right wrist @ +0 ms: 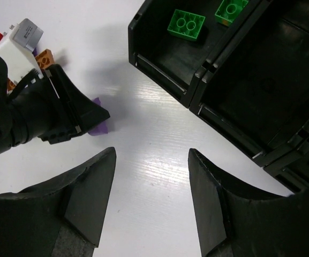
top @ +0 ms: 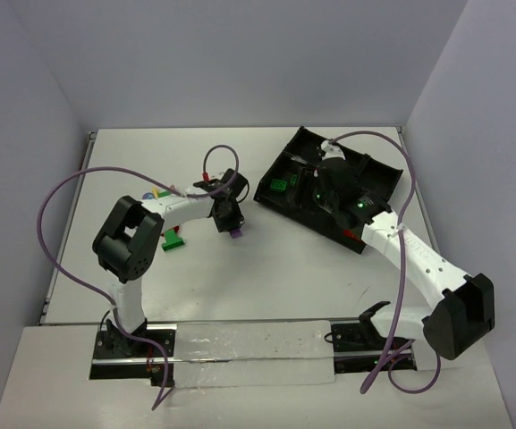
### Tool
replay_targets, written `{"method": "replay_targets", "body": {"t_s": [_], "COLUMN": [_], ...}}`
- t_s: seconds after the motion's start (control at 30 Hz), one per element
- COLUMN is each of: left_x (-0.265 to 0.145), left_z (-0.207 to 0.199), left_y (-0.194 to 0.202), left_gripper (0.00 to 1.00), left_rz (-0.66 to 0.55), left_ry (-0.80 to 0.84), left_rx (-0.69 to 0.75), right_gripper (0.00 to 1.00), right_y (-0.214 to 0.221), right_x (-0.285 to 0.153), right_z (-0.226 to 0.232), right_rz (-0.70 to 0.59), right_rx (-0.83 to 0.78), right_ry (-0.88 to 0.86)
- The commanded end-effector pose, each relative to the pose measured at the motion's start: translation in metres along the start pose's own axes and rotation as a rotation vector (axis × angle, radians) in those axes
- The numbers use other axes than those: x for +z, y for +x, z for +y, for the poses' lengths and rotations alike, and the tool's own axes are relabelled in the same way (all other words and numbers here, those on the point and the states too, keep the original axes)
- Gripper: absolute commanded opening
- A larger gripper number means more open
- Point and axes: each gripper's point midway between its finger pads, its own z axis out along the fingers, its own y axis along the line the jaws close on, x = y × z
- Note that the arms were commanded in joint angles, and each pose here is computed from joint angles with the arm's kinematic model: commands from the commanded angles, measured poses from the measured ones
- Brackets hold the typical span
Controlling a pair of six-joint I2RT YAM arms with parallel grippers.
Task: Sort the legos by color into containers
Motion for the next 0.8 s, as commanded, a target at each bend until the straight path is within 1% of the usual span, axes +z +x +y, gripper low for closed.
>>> {"method": "replay_targets", "body": {"t_s": [0.0,0.07,0.1,0.13,0.23,0.3,0.33,0.37,0.57,0.63,0.77], "left_x": [0.005,0.003,0.002,0.000,-0.012,-0.019,-0.025,-0.030,-0.080,-0.101,-0.122], "left_z": [-0.004,-0.008,-0.011,-0.013,-0.020,-0.023,-0.025,-0.026,-0.029,-0.025,-0.014], "left_y": [0.001,0.003,0.004,0.005,0.003,0.002,0.001,0.000,-0.020,-0.029,-0.039], "left_gripper": [0.22,0.46,0.57,0.66,0.84,0.89,0.94,0.95,0.95,0.95,0.95], "left_rz": [-0.015,-0.009,-0.009,-0.011,-0.029,-0.038,-0.044,-0.049,-0.123,-0.160,-0.184], "left_ry": [-0.030,-0.008,0.003,0.014,0.047,0.059,0.068,0.076,0.136,0.142,0.148], "left_rx": [-0.015,-0.007,0.001,0.009,0.036,0.045,0.050,0.052,0.069,0.076,0.127], "right_gripper": [0.64,0.64,0.64,0.64,0.64,0.65,0.65,0.65,0.66,0.67,0.67], "right_y": [-0.003,-0.002,-0.002,-0.001,0.002,0.004,0.006,0.007,0.015,0.016,0.015], "right_x": [-0.008,-0.007,-0.007,-0.006,-0.005,-0.004,-0.005,-0.005,-0.014,-0.017,-0.020], "right_z": [-0.002,-0.003,-0.003,-0.002,-0.002,-0.001,0.000,0.001,0.008,0.009,0.009], "right_rz": [-0.036,-0.032,-0.029,-0.027,-0.022,-0.020,-0.015,-0.012,-0.002,-0.002,-0.037], "right_rx": [0.020,0.018,0.018,0.018,0.026,0.032,0.040,0.044,0.041,0.045,0.037], "right_ry": [0.003,0.003,0.003,0.002,-0.002,-0.009,-0.018,-0.022,-0.032,-0.036,-0.026]}}
